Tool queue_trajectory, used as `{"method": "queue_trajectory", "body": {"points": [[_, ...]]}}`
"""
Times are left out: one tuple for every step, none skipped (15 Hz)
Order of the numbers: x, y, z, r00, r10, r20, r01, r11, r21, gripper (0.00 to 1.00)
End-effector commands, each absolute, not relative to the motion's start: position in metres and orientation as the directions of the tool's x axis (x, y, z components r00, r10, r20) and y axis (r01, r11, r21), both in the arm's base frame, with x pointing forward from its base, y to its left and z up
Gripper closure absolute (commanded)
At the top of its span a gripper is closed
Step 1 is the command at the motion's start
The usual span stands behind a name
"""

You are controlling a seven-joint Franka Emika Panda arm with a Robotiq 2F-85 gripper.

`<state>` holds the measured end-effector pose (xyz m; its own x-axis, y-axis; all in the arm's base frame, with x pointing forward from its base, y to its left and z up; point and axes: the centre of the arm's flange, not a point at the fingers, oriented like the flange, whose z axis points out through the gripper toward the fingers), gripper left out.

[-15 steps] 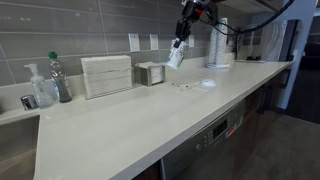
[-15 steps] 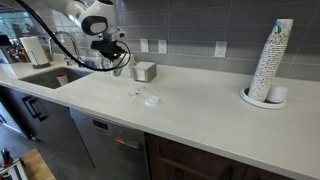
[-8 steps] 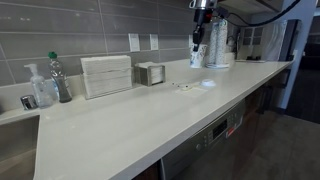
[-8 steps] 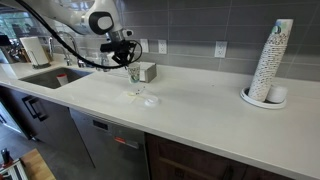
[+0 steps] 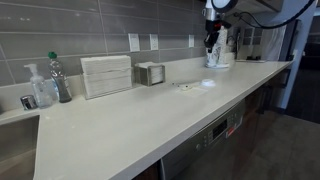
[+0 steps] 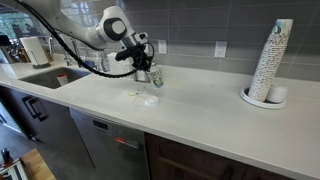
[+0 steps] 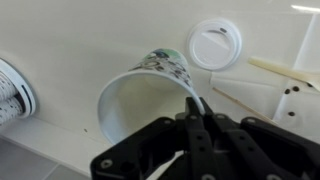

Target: Pour the content in the cup on the kitchen countertop

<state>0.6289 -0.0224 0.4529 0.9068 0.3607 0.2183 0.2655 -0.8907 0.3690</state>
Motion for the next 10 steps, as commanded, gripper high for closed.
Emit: {"method": "queue_trajectory", "body": {"points": [[0.645, -0.040, 0.427, 0.933, 0.269, 0.240, 0.169, -0.914, 0.369, 0.99], [0.648, -0.043, 0.422, 0.937, 0.250, 0.246, 0.150, -0.920, 0.363, 0.99], [0.652, -0.045, 0.420, 0.937, 0.235, 0.259, 0.138, -0.929, 0.342, 0.99], [0.656, -0.047, 0.417, 0.938, 0.223, 0.267, 0.127, -0.934, 0.333, 0.99], [0.660, -0.049, 0.416, 0.933, 0.219, 0.285, 0.121, -0.938, 0.324, 0.99], [0.665, -0.051, 0.414, 0.930, 0.214, 0.299, 0.116, -0.943, 0.312, 0.99], [0.669, -0.052, 0.413, 0.927, 0.210, 0.311, 0.114, -0.947, 0.300, 0.99], [0.673, -0.052, 0.412, 0.924, 0.205, 0.324, 0.115, -0.954, 0.277, 0.99], [0.678, -0.053, 0.411, 0.919, 0.198, 0.340, 0.112, -0.960, 0.257, 0.99], [0.683, -0.054, 0.410, 0.915, 0.189, 0.357, 0.104, -0.964, 0.243, 0.99]]}}
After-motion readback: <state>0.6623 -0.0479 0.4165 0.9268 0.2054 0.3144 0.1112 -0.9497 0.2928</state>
